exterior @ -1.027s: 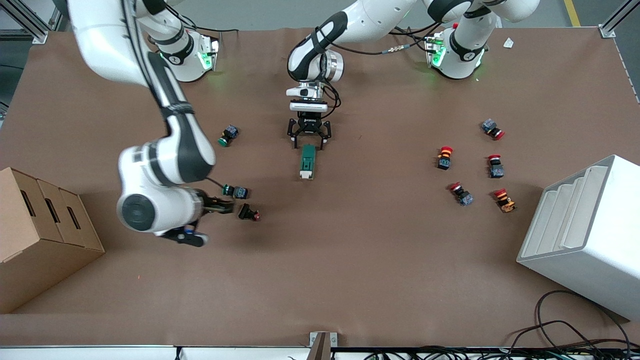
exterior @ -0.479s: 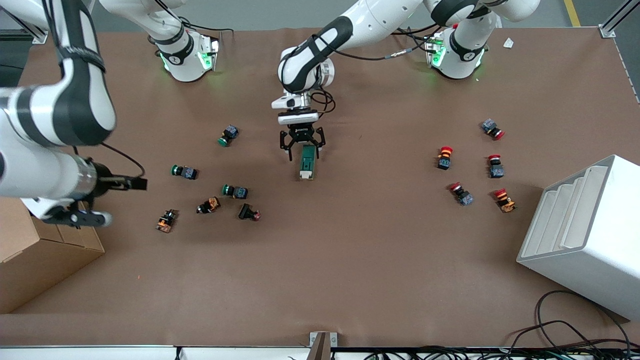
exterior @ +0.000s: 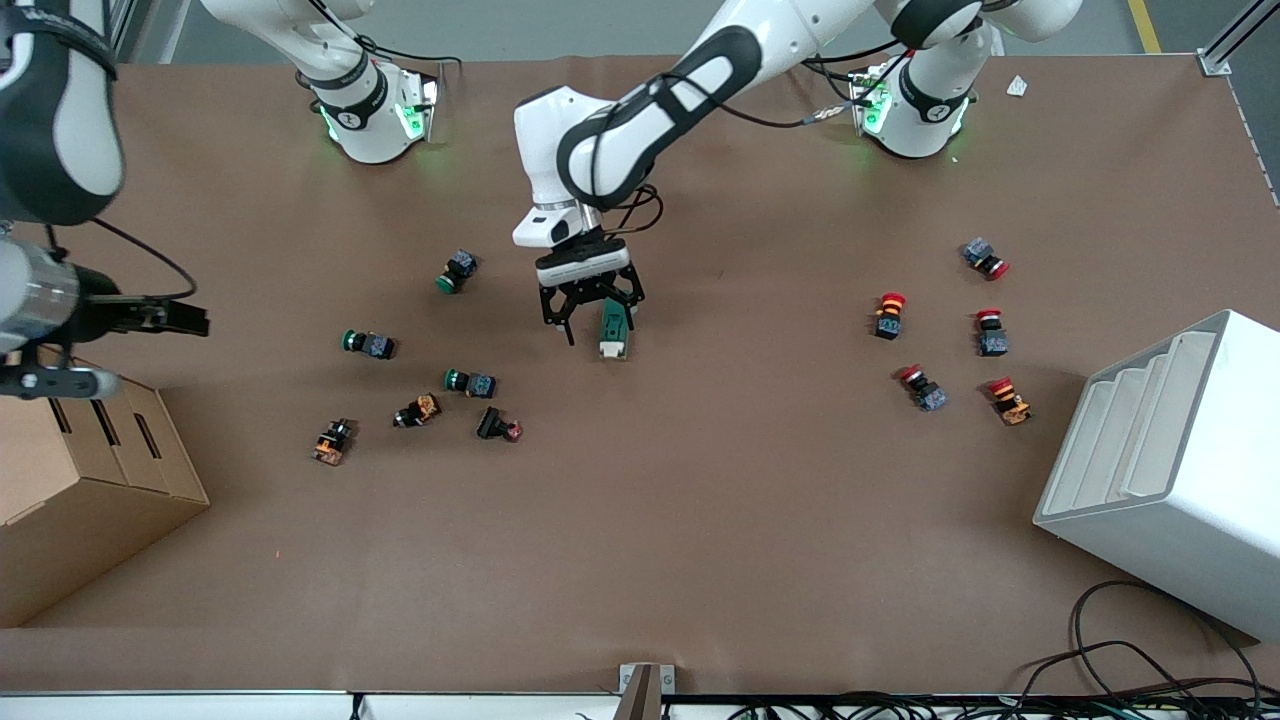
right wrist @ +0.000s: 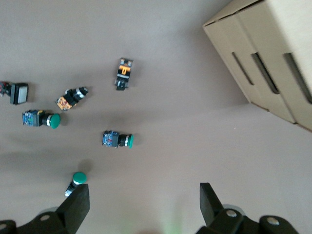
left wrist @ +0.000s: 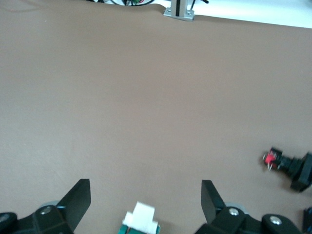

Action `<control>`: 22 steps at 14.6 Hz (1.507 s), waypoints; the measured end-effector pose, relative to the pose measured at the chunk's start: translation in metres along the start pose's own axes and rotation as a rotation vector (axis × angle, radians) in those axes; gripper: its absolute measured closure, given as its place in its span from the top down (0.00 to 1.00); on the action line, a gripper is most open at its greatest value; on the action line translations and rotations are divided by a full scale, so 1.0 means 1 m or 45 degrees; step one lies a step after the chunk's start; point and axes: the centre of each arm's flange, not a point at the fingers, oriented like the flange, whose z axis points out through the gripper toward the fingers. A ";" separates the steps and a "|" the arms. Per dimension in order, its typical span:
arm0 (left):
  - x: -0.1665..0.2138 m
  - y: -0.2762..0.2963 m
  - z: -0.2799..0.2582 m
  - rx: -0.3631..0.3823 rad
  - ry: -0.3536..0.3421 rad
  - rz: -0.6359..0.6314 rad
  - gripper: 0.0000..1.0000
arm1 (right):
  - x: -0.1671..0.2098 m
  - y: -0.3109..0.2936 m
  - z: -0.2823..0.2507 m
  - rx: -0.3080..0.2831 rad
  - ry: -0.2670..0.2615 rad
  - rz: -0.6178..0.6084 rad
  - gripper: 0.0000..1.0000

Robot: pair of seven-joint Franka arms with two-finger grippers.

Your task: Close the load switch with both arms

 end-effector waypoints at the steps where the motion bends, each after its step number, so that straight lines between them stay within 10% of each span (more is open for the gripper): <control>1: 0.025 -0.003 -0.008 0.004 -0.050 0.000 1.00 | 0.000 0.007 -0.008 0.003 0.020 0.014 1.00; 10: 0.272 -0.120 -0.063 0.006 -0.337 0.034 1.00 | -0.003 -0.011 -0.027 0.046 0.038 -0.023 1.00; 22: 0.432 -0.337 -0.076 0.005 -0.633 0.162 1.00 | -0.066 0.026 -0.049 0.101 0.068 0.045 1.00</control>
